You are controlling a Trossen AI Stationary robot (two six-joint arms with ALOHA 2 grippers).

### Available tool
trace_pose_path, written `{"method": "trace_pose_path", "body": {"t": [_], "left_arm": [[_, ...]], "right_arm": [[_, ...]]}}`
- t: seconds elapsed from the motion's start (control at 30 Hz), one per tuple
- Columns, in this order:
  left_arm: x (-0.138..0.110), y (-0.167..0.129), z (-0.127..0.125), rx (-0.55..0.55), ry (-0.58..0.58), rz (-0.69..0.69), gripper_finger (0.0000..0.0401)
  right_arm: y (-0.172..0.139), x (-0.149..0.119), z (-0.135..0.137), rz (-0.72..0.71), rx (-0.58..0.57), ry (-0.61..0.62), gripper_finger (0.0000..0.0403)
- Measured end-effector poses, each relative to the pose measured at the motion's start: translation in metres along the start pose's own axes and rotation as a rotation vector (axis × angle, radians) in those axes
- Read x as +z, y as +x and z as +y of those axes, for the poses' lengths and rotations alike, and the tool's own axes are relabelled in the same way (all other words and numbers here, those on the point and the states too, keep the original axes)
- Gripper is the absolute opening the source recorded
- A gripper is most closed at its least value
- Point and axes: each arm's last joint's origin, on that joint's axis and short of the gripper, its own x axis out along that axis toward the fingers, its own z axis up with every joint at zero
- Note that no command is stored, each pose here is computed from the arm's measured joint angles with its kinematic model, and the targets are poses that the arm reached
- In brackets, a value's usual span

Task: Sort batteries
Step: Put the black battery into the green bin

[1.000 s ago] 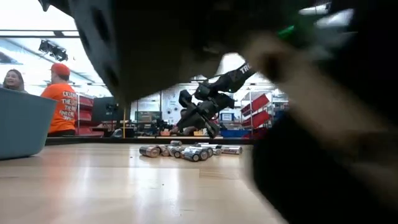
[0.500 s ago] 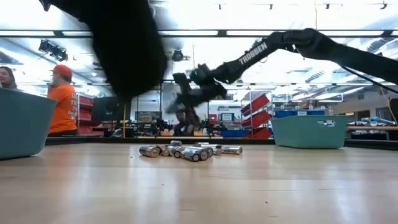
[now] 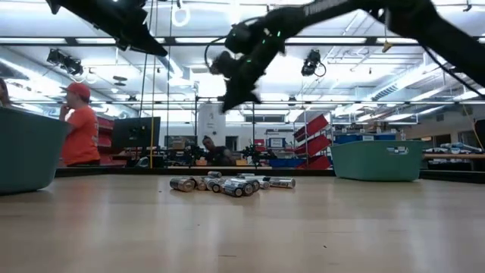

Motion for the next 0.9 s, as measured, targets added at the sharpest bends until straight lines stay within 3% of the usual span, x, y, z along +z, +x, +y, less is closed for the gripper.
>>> {"method": "trace_pose_path", "body": {"t": [0.07,0.2,0.47,0.73,0.8,0.9], "left_arm": [[0.000,0.002,-0.002,-0.055,-0.002,-0.010,0.0046],[-0.001,0.017,-0.009,-0.234,-0.023,-0.012,0.0012],[-0.017,0.076,-0.018,-0.229,0.034,0.164,0.0002],[-0.021,0.137,-0.024,-0.185,0.031,0.306,0.0001],[-0.026,0.150,-0.025,-0.166,0.079,0.334,0.0001],[-0.035,0.166,-0.025,-0.221,0.211,0.395,0.0000]], "right_arm": [[-0.021,-0.008,0.002,0.061,-0.143,-0.011,0.0023],[-0.062,-0.018,0.004,0.120,-0.264,-0.023,0.0026],[-0.087,-0.055,-0.001,0.146,-0.360,0.021,0.0023],[-0.115,-0.093,0.004,-0.047,-0.244,0.022,0.0026],[-0.115,-0.103,0.008,-0.082,-0.204,-0.012,0.0026],[-0.114,-0.116,0.014,-0.116,-0.163,-0.046,0.0025]]}}
